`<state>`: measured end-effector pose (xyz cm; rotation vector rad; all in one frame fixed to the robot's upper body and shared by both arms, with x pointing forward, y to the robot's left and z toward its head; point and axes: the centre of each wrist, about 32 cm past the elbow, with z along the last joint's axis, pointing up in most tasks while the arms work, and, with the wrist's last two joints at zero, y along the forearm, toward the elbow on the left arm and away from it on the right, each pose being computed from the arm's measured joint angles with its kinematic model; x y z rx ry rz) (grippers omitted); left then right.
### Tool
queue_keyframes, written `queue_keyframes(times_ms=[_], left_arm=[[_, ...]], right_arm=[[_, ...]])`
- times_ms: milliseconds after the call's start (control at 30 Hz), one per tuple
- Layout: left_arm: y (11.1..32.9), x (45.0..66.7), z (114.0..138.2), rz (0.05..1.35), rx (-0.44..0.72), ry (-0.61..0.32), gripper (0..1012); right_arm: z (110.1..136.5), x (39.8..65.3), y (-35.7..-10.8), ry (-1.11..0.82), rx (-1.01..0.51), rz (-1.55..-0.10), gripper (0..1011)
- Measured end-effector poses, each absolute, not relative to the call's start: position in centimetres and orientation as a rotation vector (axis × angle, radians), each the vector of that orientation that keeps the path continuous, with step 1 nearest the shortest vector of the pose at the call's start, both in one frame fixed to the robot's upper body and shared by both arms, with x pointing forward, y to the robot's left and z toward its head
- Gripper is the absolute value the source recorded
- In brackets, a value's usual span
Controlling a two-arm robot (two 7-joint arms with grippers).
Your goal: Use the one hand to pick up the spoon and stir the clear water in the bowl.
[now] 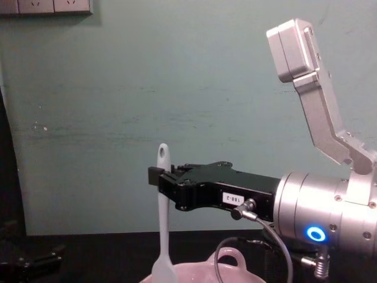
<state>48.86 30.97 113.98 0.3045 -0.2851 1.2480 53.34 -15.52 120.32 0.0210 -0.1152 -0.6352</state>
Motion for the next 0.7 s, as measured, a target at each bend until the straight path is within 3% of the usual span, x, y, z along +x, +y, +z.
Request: queue_keyframes(times_ms=[700], left_arm=[[31.0,48.9,114.0,1.248,0.304,-0.285,1011]], right_arm=[[120.3,54.6,-18.8,-0.144,-0.006,-0.702,125]])
